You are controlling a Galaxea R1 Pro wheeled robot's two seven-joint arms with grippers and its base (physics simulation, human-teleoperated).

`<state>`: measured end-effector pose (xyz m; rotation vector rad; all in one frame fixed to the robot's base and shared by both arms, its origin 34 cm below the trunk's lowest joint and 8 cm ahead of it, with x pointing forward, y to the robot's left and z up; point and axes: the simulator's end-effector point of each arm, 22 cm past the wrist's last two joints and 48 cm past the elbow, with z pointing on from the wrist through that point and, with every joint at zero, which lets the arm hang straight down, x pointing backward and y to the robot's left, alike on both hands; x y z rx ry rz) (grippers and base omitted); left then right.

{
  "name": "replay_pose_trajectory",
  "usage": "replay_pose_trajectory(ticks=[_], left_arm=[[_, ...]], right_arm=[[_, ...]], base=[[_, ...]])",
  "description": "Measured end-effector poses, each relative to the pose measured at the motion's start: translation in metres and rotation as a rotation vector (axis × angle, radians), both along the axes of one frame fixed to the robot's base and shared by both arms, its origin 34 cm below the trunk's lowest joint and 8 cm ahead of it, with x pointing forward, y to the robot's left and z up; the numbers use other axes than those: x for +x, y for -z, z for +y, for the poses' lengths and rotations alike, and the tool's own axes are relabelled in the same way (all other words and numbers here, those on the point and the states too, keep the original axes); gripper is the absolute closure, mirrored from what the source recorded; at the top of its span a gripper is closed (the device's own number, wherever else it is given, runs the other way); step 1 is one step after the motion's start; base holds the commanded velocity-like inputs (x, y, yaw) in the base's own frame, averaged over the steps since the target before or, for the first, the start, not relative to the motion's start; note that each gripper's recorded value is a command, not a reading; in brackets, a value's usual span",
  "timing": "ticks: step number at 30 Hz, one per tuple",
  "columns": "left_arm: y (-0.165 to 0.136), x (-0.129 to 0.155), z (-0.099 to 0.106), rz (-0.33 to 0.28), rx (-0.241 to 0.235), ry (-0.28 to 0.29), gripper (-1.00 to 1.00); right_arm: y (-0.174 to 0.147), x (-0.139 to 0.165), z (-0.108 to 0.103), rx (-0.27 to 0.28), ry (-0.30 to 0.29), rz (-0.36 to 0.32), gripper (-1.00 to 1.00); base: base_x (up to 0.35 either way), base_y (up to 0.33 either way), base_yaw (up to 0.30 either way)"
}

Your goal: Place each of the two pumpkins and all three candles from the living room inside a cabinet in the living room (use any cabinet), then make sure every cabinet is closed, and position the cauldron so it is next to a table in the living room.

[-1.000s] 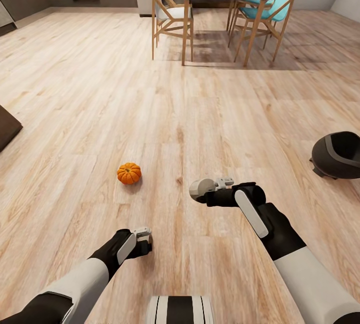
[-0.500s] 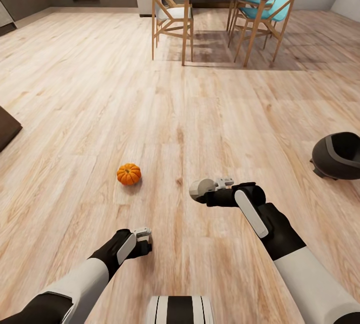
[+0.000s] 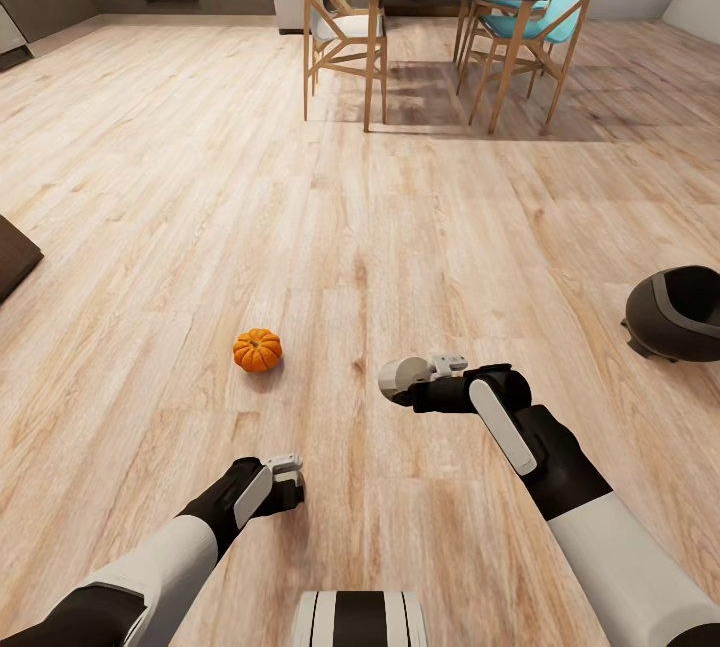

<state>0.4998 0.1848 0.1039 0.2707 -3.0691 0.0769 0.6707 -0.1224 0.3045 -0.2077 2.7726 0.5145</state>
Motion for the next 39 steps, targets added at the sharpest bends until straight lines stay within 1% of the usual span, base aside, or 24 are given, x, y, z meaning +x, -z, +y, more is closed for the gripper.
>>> replay_pose_trajectory(ticks=[10, 13, 28, 33, 39], left_arm=[[0.0000, 0.0000, 0.0004, 0.000, 0.001, 0.000, -1.00], [0.0054, -0.0046, 0.0004, 0.012, 0.001, -0.001, -1.00], [0.0056, -0.0049, 0.0029, 0.013, 0.005, -0.003, -1.00], [0.0053, -0.0049, 0.0031, 0.013, 0.006, -0.002, -1.00], [0.0056, -0.0046, 0.0035, 0.012, 0.008, -0.002, -1.00]], right_arm=[[0.0000, 0.0000, -0.0001, -0.001, 0.000, 0.000, 1.00], [0.0077, -0.0023, -0.0003, -0.002, 0.000, 0.012, 1.00], [0.0078, -0.0024, -0.0003, -0.004, -0.002, 0.011, 1.00], [0.0073, -0.0024, 0.0000, -0.004, -0.002, 0.011, 1.00], [0.0078, -0.0023, -0.0004, -0.005, -0.002, 0.011, 1.00]], base=[[0.000, 0.000, 0.000], [0.000, 0.000, 0.000], [0.001, 0.000, 0.000], [0.201, 0.000, 0.000], [0.028, 0.000, 0.000]])
